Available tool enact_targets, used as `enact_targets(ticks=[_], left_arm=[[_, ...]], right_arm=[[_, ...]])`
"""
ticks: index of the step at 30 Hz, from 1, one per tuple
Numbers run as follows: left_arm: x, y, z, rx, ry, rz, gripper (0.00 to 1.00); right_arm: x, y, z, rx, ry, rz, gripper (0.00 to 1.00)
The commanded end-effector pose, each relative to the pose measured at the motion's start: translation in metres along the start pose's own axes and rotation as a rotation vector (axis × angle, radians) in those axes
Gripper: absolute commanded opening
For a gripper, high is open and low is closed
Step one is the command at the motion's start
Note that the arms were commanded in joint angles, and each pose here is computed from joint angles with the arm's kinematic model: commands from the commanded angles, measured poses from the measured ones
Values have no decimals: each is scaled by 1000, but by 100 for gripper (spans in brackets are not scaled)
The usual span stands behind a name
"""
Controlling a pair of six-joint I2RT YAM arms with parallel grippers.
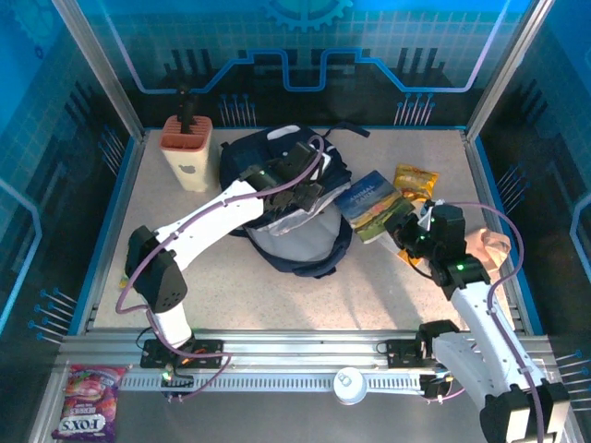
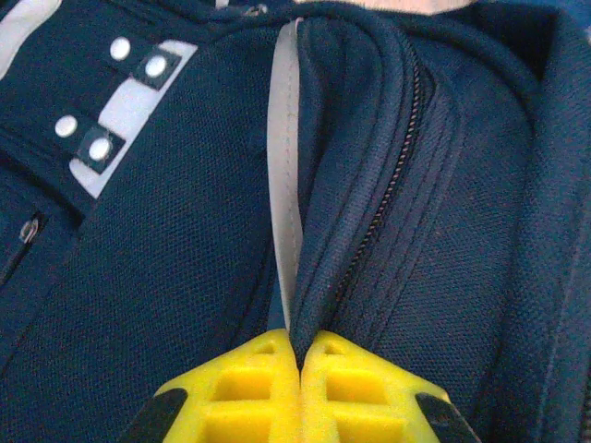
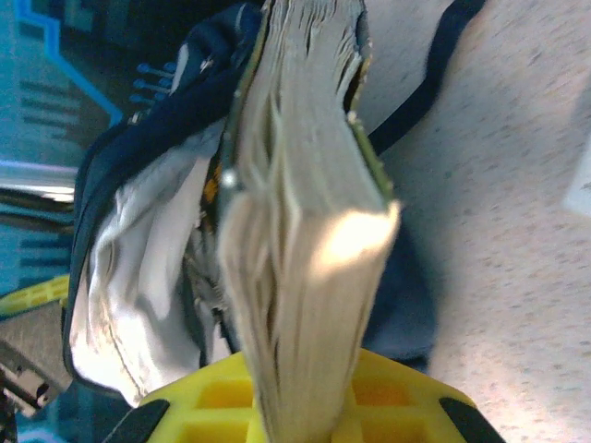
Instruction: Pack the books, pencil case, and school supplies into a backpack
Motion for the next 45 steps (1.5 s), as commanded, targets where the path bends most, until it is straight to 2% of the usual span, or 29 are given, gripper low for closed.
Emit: enact_targets(ticks=[1,9,15,18,22,26,28,31,38,40,43,45], left_arm=[[26,42,1,79,-57,-199,0],[34,47,1,85,-80,-225,0],[38,46,3,97,-75,-235,0],[39,45,3,104,-74,-236,0],[40,43,3,109,-77,-236,0],[41,42,3,120,-77,-238,0],[40,42,3,134,-80,-241,0],[37,41,0,159,-115,-244,0],[31,33,2,176,-110,-223,0],[30,30,5,190,-108,-220,0],[28,26,11,212,-104,-213,0],[27,23,16,229,-104,-209,0]], right_arm=[[-8,-12,30,-1,157,83,5],[-54,-41,59,61,206,178,6],[-99,-49,64,63,219,145,5],[-120,-53,64,40,222,90,5],[-151,-57,54,-23,155,49,5],[-183,-70,50,-94,119,68,6],[-202,-78,42,-190,84,75,7],[-222,-90,42,-257,98,97,8],[-235,-95,39,-265,85,142,14],[-231,-94,37,-259,71,170,21],[-219,-94,34,-231,52,209,40],[-207,-94,27,-209,15,231,49]])
Point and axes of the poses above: each hand's point on the last joint's axis, 136 mm out from that joint toward the fingers, its own x axis back along the fingers, its own z axis along the line the jaws close on, y = z × x, the point moved 8 cm from there along x, back along the fingers, and after that the axes turned 10 degrees about -x, right-handed, at the moved point
